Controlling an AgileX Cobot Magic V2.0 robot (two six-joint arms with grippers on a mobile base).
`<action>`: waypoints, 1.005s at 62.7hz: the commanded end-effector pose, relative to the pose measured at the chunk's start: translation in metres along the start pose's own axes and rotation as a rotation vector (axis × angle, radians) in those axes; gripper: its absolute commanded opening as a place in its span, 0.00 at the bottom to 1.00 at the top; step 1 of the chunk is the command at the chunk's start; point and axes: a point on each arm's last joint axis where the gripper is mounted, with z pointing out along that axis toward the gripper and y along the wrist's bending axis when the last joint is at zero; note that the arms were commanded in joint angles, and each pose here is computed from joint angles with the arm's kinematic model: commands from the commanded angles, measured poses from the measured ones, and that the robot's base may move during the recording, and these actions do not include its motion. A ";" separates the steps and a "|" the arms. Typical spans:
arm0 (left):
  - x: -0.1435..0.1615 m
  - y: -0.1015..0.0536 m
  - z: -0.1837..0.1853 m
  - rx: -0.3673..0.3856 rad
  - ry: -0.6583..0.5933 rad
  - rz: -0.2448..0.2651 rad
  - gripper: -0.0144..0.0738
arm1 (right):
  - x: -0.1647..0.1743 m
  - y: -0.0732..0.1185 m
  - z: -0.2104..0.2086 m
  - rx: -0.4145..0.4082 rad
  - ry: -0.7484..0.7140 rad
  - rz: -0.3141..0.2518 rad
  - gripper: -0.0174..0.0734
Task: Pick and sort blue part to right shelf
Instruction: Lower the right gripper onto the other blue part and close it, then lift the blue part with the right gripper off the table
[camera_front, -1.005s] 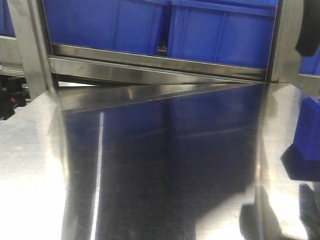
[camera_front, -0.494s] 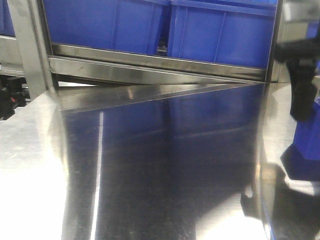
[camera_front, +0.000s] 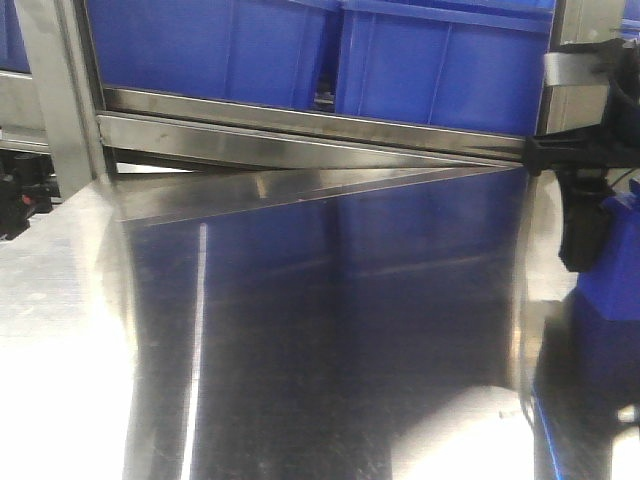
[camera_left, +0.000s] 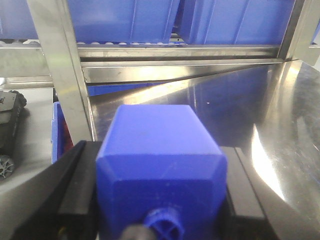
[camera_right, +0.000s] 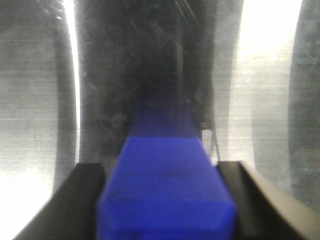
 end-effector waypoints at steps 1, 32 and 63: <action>-0.016 -0.003 -0.003 0.031 -0.107 0.004 0.50 | -0.005 0.000 -0.016 -0.012 -0.068 -0.002 0.60; -0.008 0.003 -0.013 -0.012 -0.063 0.024 0.50 | 0.009 -0.006 -0.075 -0.067 -0.241 0.002 0.52; 0.030 0.008 -0.060 0.043 -0.128 0.100 0.50 | 0.109 -0.044 -0.151 -0.117 -0.675 -0.143 0.52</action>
